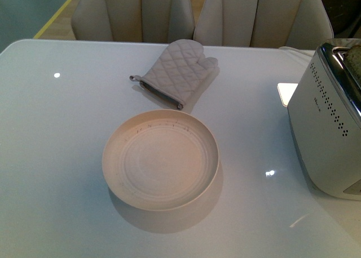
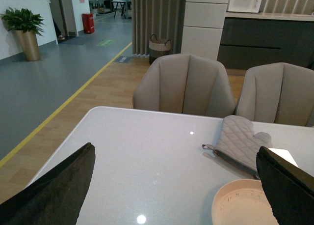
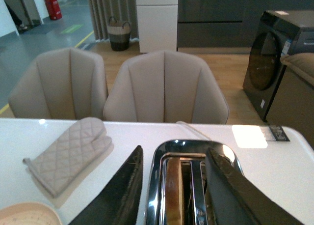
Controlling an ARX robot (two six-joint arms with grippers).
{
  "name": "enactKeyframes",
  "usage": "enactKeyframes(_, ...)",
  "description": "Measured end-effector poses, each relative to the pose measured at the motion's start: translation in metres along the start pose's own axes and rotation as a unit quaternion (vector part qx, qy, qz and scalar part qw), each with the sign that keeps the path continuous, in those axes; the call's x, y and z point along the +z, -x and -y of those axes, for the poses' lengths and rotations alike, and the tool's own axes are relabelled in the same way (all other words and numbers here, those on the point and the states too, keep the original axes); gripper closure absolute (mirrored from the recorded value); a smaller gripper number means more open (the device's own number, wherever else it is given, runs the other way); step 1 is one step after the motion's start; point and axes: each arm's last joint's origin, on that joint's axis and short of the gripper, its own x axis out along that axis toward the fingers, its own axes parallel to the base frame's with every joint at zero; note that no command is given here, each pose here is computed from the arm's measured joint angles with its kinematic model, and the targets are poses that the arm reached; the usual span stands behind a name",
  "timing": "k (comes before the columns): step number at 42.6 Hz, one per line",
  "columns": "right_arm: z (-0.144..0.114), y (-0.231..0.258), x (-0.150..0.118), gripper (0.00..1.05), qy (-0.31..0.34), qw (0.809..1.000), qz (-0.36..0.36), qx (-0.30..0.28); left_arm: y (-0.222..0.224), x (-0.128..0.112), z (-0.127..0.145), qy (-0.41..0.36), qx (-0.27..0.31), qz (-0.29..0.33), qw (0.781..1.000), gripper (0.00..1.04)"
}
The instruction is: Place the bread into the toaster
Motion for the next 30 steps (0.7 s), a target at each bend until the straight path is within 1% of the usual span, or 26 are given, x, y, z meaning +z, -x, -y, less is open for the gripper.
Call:
enactKeyframes(2,0.000,0.006,-0.007,0.75,0.000,1.000,-0.002,0.000,0.000,0.000,0.000,0.000,0.000,0.000,1.000,0.07)
enactKeyframes(5,0.000,0.015,-0.013,0.91,0.000,1.000,0.004,0.000,0.000,0.000,0.000,0.000,0.000,0.000,1.000,0.07)
enactKeyframes(7,0.000,0.020,-0.017,1.00,0.000,1.000,0.004,0.000,0.000,0.000,0.000,0.000,0.000,0.000,1.000,0.07)
enactKeyframes(8,0.000,0.022,-0.020,1.03,0.002,1.000,0.004,0.000,0.000,0.000,0.000,0.000,0.000,0.000,1.000,0.07)
enactKeyframes(15,0.000,0.037,-0.033,1.03,0.001,1.000,0.004,0.000,0.000,0.000,0.000,0.000,0.000,0.000,1.000,0.07)
enactKeyframes(30,0.000,0.053,-0.045,1.03,0.001,1.000,0.003,0.000,0.000,0.000,0.000,0.000,0.000,0.000,1.000,0.07)
